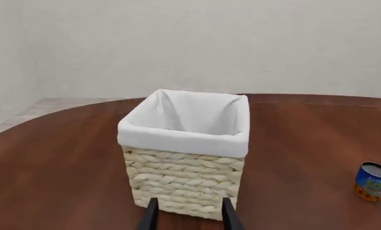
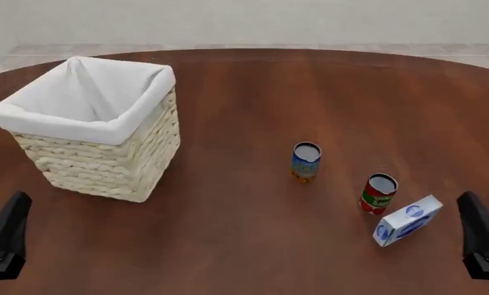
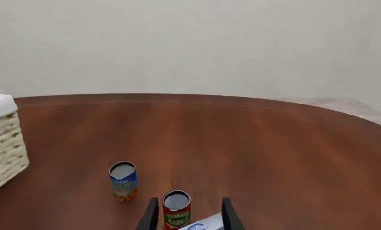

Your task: Pick up the tomato sauce, and put it in the basket.

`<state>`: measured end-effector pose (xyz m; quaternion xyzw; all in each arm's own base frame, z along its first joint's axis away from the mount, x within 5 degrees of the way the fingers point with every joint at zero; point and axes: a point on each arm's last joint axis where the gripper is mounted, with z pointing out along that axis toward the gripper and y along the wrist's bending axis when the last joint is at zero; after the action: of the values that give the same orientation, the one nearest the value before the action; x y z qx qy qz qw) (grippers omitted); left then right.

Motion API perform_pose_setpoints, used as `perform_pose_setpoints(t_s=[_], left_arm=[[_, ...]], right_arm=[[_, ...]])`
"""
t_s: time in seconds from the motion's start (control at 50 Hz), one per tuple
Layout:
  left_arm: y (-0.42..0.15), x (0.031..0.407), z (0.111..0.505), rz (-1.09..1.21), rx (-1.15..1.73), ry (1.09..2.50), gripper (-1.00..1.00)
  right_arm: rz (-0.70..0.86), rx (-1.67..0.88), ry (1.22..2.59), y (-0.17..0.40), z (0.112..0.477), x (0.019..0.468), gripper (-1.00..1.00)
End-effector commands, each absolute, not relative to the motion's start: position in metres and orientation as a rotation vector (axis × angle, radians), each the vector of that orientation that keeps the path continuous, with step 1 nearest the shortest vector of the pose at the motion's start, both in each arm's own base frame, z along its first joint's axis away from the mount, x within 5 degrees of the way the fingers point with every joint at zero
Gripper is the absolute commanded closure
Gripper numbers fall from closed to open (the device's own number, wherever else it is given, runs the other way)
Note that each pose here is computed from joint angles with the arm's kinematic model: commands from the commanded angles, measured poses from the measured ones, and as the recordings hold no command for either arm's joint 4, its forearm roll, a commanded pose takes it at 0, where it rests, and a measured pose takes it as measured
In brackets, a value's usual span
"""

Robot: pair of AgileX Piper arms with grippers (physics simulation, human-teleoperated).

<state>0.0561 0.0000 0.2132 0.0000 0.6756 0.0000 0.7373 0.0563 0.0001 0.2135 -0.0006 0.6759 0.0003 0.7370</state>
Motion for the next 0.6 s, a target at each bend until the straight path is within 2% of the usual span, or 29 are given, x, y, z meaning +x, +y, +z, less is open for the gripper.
perform_pose_setpoints(t_s=[0.02, 0.3, 0.6], left_arm=[[0.000, 0.056, 0.213, 0.000, 0.000, 1.484, -1.00], [0.000, 0.056, 0.213, 0.000, 0.000, 1.484, -1.00], [0.000, 0.056, 0.213, 0.000, 0.000, 1.484, -1.00]], right_arm=[[0.004, -0.006, 1.488, 0.000, 0.214, 0.057, -1.00], [0.012, -0.012, 1.499, 0.001, 0.215, 0.059, -1.00], [0.024, -0.062, 1.553, 0.004, 0.254, 0.081, -1.00]])
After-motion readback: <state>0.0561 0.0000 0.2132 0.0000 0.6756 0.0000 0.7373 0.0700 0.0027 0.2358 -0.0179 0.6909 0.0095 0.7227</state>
